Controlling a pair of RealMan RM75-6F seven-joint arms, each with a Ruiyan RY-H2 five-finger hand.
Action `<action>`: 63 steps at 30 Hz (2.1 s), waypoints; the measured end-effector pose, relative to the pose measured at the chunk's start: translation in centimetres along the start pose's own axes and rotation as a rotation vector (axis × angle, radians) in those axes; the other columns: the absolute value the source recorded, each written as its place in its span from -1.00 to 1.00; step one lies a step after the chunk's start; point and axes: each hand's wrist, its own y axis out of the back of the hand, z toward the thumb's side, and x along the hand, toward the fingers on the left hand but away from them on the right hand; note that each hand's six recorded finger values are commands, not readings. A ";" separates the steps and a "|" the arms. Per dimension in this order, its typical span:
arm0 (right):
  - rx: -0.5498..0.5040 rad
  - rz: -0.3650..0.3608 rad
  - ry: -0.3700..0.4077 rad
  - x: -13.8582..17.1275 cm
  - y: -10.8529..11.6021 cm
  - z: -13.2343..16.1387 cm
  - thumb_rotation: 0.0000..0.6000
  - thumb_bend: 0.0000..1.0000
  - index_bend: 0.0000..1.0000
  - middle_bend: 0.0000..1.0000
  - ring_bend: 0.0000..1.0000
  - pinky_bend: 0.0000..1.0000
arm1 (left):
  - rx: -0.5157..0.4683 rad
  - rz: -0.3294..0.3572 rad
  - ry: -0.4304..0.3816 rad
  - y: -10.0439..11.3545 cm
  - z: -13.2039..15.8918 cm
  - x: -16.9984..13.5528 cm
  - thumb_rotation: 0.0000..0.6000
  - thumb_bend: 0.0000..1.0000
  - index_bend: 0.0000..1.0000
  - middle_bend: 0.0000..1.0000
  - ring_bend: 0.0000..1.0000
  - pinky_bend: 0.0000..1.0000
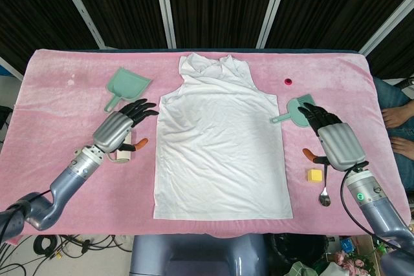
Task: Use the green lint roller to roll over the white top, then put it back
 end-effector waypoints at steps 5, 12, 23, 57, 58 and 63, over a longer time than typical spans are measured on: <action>0.005 -0.002 0.000 0.1 0.0 0.1 1.00 -0.63 -1.00 -0.92 -0.82 -0.58 | -0.015 -0.013 -0.008 -1.0 0.9 1.0 1.00 -0.33 -0.65 -0.79 -1.00 -0.69; 0.006 -0.002 0.004 0.0 -0.2 0.6 1.00 -0.63 -1.00 -0.92 -0.82 -0.58 | 0.034 0.002 -0.009 -0.9 0.9 1.2 1.00 -0.33 -0.65 -0.79 -1.00 -0.68; 0.013 -0.004 -0.017 0.3 -0.3 0.3 1.00 -0.63 -1.00 -0.92 -0.82 -0.58 | 0.047 0.006 0.004 -0.6 0.1 0.0 1.00 -0.33 -0.65 -0.78 -1.00 -0.67; -0.035 -0.094 -0.290 14.8 -0.7 -4.6 1.00 -0.63 -1.00 -0.92 -0.81 -0.58 | 0.186 -0.161 0.615 1.9 -12.9 -15.1 1.00 -0.35 -0.60 -0.63 -0.83 -0.54; -0.027 -0.098 -0.287 15.2 -1.1 -4.5 1.00 -0.63 -1.00 -0.92 -0.81 -0.58 | 0.175 -0.176 0.629 1.7 -13.0 -15.6 1.00 -0.35 -0.59 -0.62 -0.82 -0.54; 0.016 -0.116 -0.299 16.6 -3.2 -4.9 1.00 -0.63 -1.00 -0.92 -0.81 -0.58 | 0.151 -0.240 0.665 0.4 -13.1 -16.7 1.00 -0.35 -0.55 -0.57 -0.79 -0.52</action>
